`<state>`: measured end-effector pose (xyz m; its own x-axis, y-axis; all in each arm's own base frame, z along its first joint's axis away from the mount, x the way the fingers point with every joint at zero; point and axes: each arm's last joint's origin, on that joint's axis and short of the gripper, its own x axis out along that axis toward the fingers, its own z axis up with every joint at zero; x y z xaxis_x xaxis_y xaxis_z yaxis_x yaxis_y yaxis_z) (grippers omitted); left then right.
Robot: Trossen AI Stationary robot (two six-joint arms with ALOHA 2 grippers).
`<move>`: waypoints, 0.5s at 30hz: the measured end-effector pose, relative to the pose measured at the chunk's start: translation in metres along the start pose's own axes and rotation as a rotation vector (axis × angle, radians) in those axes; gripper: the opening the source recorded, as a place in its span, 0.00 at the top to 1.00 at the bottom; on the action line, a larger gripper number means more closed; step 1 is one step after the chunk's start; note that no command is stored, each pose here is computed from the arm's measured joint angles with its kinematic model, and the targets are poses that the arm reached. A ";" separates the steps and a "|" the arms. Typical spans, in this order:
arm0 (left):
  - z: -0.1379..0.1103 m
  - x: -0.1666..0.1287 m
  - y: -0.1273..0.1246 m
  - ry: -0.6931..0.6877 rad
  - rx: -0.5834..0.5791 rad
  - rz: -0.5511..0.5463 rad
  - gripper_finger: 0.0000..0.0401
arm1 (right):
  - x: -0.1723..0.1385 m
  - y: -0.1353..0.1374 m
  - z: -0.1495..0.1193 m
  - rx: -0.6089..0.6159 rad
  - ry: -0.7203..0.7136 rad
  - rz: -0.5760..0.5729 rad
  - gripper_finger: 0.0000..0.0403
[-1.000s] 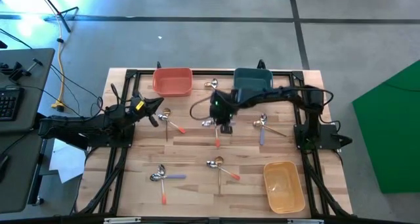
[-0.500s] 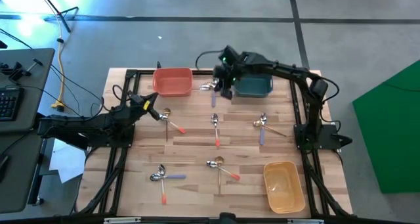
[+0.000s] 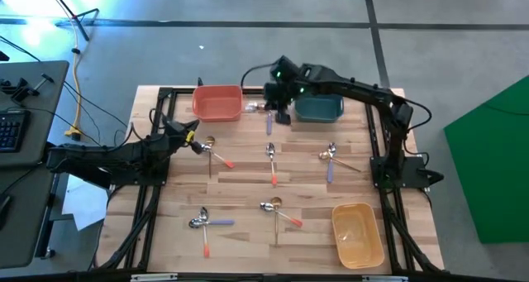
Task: Sort silverware by color (type)
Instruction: Put the violet spoon into the yellow bin
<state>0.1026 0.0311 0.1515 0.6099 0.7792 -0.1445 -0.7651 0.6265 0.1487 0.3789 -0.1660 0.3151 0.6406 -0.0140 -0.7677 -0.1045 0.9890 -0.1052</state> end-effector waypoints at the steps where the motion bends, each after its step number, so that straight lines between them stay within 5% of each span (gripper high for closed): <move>1: 0.001 0.000 -0.001 -0.006 0.020 -0.028 0.99 | 0.001 0.007 0.001 0.026 0.027 0.009 0.96; 6: 0.006 0.000 -0.003 -0.048 -0.063 -0.107 0.99 | -0.024 0.056 0.008 0.198 0.138 0.070 0.96; 15: 0.002 0.000 -0.003 -0.014 -0.082 -0.107 0.99 | -0.092 0.185 0.018 0.451 0.216 0.054 0.96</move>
<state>0.1054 0.0288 0.1531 0.6913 0.7086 -0.1413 -0.7095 0.7027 0.0528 0.3141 0.0209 0.3779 0.4660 0.0560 -0.8830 0.2366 0.9538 0.1853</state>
